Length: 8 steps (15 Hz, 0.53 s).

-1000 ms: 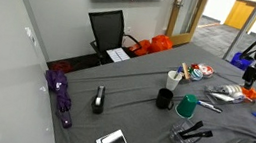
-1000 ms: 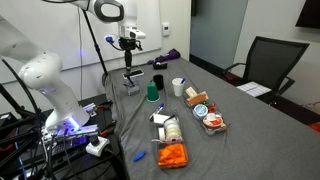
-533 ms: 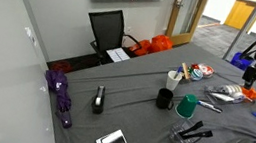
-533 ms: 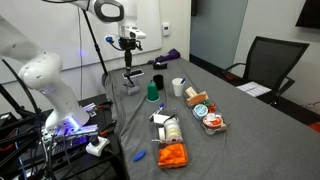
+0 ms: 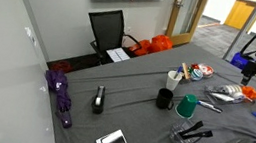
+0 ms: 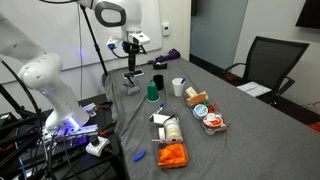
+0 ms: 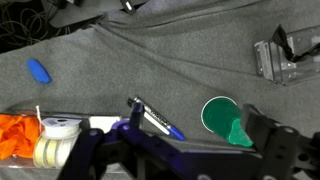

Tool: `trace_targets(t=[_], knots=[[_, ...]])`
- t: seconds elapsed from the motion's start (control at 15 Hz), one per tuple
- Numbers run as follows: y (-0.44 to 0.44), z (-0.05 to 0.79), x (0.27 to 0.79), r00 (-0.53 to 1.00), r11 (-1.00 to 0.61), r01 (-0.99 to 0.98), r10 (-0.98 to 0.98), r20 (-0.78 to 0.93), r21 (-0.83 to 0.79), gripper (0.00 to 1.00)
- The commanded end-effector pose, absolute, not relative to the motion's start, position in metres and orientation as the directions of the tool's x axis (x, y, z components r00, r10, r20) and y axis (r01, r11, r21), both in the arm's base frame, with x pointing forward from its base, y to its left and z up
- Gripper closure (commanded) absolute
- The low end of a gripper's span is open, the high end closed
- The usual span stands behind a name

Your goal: Turn the closest tray to the right

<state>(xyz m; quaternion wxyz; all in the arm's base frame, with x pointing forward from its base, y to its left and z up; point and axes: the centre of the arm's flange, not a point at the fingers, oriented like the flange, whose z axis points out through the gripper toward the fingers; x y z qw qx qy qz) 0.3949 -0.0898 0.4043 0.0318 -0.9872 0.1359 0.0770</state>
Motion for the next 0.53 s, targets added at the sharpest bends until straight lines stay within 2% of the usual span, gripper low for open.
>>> trace_targets(t=[0.0, 0.47], knots=[[-0.113, 0.388, 0.420, 0.951, -0.943, -0.299, -0.281, -0.130, -0.145, 0.00], [-0.136, 0.352, 0.459, 0.948, -0.934, -0.320, -0.316, -0.047, -0.162, 0.00]])
